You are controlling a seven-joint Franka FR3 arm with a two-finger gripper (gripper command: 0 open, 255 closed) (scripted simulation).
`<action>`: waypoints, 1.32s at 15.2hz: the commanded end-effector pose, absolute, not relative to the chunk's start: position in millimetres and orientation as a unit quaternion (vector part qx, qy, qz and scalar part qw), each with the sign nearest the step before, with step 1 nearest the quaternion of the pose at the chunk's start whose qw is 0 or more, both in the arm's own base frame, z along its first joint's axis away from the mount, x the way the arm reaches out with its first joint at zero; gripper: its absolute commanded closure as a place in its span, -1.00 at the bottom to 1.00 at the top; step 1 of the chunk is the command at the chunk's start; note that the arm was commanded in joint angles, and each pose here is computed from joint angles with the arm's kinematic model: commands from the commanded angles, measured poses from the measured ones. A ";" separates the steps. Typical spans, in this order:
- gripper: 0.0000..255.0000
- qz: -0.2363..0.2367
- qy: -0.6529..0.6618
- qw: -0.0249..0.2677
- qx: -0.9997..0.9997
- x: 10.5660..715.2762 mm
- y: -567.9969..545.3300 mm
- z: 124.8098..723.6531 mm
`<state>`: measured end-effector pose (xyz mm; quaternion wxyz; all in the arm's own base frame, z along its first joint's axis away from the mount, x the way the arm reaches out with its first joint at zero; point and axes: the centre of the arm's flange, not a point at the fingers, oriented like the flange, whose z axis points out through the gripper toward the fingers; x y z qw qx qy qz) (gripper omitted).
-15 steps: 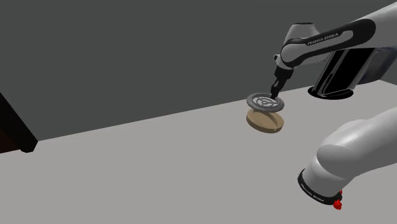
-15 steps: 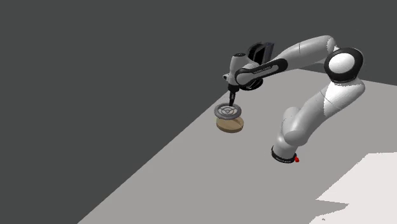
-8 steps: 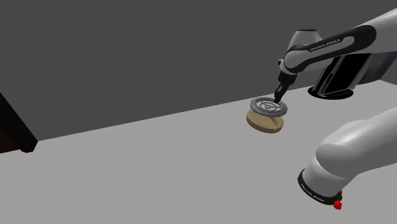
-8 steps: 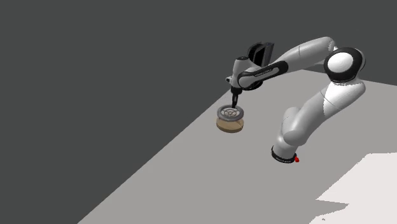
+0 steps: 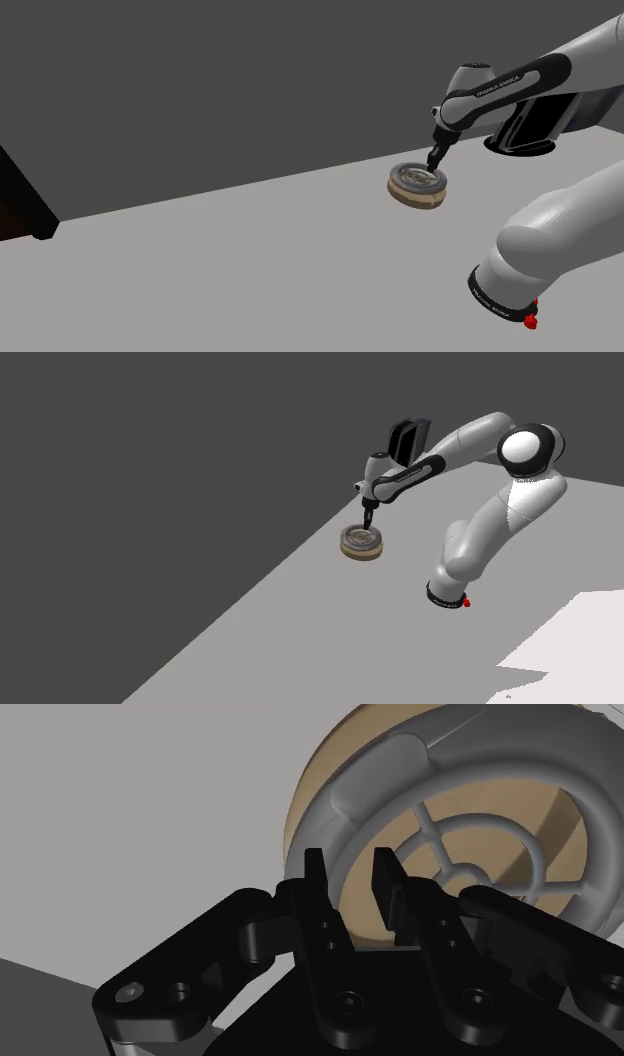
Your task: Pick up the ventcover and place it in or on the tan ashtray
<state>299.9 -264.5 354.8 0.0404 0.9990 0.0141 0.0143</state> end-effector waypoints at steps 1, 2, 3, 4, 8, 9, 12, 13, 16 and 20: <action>1.00 0.015 0.014 0.041 0.999 300.6 -265.1 344.4; 1.00 0.015 0.014 0.041 0.999 300.6 -265.1 339.1; 1.00 0.015 0.014 0.041 0.999 300.6 -265.1 330.6; 1.00 0.015 0.014 0.041 0.999 300.6 -265.1 330.6; 1.00 0.015 0.014 0.041 0.999 300.6 -265.1 330.6; 1.00 0.015 0.014 0.041 0.999 300.6 -265.1 330.6; -1.00 0.015 0.014 0.041 0.999 300.6 -264.9 330.7; -1.00 0.015 0.014 0.041 0.999 300.6 -264.8 330.6; -1.00 0.015 0.014 0.041 0.999 300.6 -264.7 330.6; -1.00 0.015 0.014 0.041 0.999 299.3 -261.9 370.1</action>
